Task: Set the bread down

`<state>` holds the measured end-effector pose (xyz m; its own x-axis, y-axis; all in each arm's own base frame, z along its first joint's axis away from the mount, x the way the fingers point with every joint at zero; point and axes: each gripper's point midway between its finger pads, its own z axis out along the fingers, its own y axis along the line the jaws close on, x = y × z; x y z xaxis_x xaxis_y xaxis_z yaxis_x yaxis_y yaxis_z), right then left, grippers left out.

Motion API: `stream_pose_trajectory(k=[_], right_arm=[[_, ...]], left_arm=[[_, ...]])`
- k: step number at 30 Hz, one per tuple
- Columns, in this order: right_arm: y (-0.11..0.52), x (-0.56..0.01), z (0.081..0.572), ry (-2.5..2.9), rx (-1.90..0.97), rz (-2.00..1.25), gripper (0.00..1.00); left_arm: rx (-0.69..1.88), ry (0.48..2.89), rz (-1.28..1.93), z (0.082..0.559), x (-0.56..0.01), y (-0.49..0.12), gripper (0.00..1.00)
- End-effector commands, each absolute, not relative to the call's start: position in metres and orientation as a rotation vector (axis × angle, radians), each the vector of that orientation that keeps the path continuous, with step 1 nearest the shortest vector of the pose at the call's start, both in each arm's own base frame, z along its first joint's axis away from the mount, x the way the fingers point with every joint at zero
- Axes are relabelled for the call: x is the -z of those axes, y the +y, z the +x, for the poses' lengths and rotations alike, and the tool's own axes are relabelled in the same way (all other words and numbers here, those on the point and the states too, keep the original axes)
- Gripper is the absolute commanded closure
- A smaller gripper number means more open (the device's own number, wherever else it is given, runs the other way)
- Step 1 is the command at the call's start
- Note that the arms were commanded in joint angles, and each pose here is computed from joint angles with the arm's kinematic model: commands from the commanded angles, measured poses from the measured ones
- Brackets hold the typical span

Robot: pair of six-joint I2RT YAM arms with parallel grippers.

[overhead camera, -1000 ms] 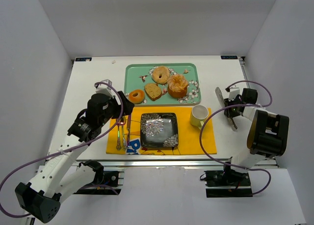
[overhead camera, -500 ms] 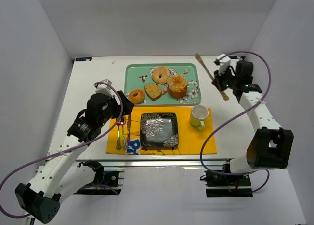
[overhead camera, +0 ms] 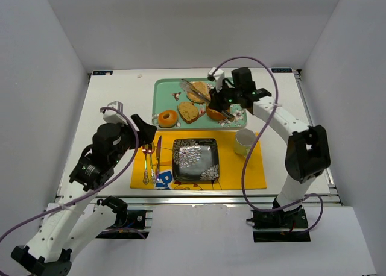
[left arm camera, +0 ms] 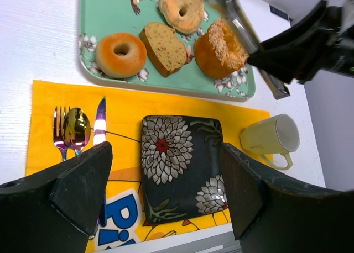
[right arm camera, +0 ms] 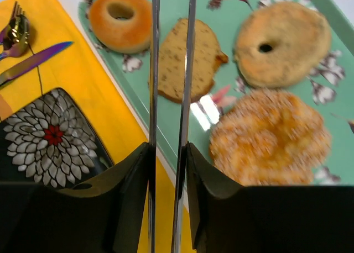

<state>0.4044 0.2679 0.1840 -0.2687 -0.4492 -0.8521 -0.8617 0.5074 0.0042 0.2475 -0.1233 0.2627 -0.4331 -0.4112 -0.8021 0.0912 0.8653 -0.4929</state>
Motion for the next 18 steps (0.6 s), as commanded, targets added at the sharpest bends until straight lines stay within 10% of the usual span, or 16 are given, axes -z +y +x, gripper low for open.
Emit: stream_pose_trajectory(k=[1,18], right_arm=[[0.310,-0.210,0.400,1.807,-0.690,-1.127,0.63],[0.370,-0.178,0.355,1.713,-0.627,-1.425,0.51]], left_arm=[[0.560,1.910,-0.299,0.241,-0.278,-0.111,0.12],[0.558,1.881,-0.367,0.229,-0.283,-0.098,0.11]])
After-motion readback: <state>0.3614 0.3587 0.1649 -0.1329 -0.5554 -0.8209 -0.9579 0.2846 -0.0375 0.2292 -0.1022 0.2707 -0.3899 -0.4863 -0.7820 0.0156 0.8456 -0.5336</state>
